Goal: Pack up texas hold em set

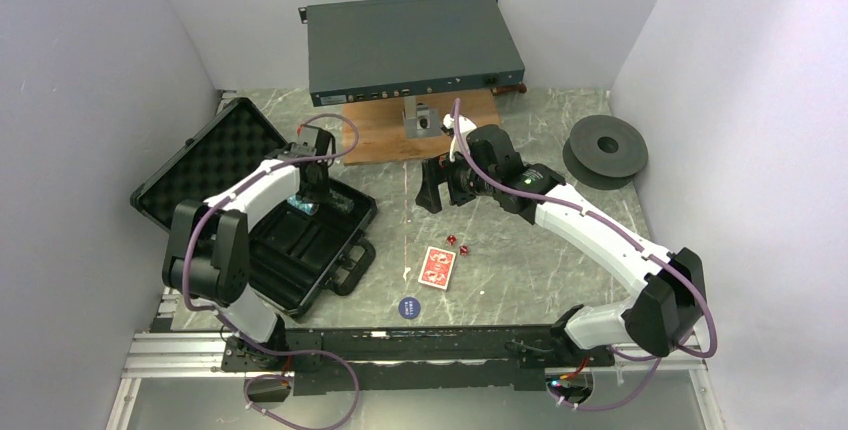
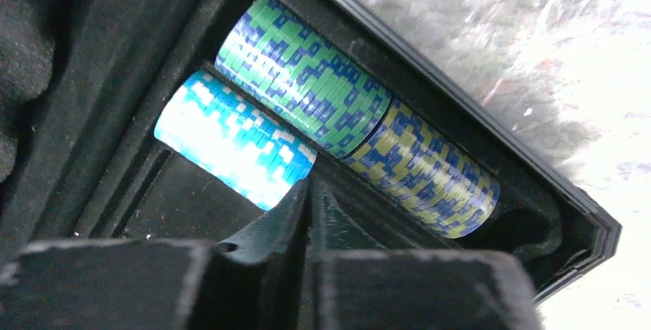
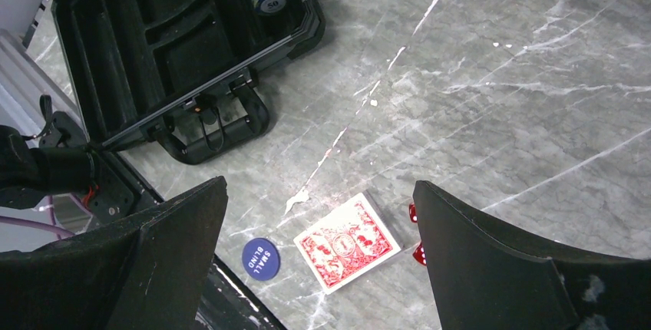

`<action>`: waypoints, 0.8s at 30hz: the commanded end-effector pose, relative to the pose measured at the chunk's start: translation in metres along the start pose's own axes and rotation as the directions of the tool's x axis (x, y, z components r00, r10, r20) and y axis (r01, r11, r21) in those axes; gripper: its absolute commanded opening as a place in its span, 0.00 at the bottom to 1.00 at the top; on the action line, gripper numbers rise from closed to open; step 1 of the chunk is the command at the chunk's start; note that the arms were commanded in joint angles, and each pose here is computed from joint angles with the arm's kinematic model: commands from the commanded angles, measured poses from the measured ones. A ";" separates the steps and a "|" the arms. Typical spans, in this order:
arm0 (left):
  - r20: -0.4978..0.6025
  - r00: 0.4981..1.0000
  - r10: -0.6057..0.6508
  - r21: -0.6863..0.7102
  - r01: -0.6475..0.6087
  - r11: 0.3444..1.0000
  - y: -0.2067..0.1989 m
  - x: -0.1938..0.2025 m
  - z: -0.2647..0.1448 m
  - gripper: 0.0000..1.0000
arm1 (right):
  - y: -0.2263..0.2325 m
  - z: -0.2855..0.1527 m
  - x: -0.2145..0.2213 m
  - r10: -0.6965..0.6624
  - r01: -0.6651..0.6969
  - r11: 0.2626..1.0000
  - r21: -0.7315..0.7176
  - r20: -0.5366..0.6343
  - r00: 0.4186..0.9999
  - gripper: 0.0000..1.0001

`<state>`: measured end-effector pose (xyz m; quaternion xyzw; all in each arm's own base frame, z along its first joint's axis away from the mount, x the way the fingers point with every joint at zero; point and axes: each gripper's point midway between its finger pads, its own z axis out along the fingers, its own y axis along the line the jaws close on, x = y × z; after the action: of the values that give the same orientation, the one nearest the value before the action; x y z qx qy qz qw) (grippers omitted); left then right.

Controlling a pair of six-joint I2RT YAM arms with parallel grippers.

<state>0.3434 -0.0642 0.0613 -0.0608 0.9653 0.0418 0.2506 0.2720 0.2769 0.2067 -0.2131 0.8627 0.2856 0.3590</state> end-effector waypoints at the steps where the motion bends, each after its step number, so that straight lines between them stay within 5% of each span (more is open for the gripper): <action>1: 0.102 0.995 -0.016 0.059 0.010 0.998 -0.005 -0.032 -0.024 0.17 | 0.002 -0.001 -0.009 -0.014 0.014 1.000 -0.009 0.023 1.000 0.94; 5: 0.197 0.979 -0.043 0.150 0.013 0.989 -0.010 -0.042 -0.066 0.54 | 0.000 0.000 -0.008 -0.007 0.007 1.000 0.004 0.013 1.000 0.94; 7: 0.246 0.968 -0.048 0.199 -0.002 0.980 -0.008 -0.042 -0.100 0.65 | -0.002 0.001 -0.007 0.014 -0.014 1.000 0.017 0.002 1.000 0.94; 18: 0.407 0.913 0.019 0.222 -0.119 0.968 0.028 0.009 -0.169 0.70 | -0.025 0.003 0.025 0.292 -0.280 0.940 0.196 -0.031 0.956 1.00; 24: 0.535 0.840 -0.095 0.182 -0.005 0.983 0.055 0.021 -0.181 0.81 | -0.029 0.013 0.048 0.394 -0.375 0.891 0.256 -0.025 0.919 1.00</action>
<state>0.2366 -0.0450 0.2033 -0.0204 0.8757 -0.0510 0.4797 0.2661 0.2562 0.1635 -0.0615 0.9228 0.2413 0.2940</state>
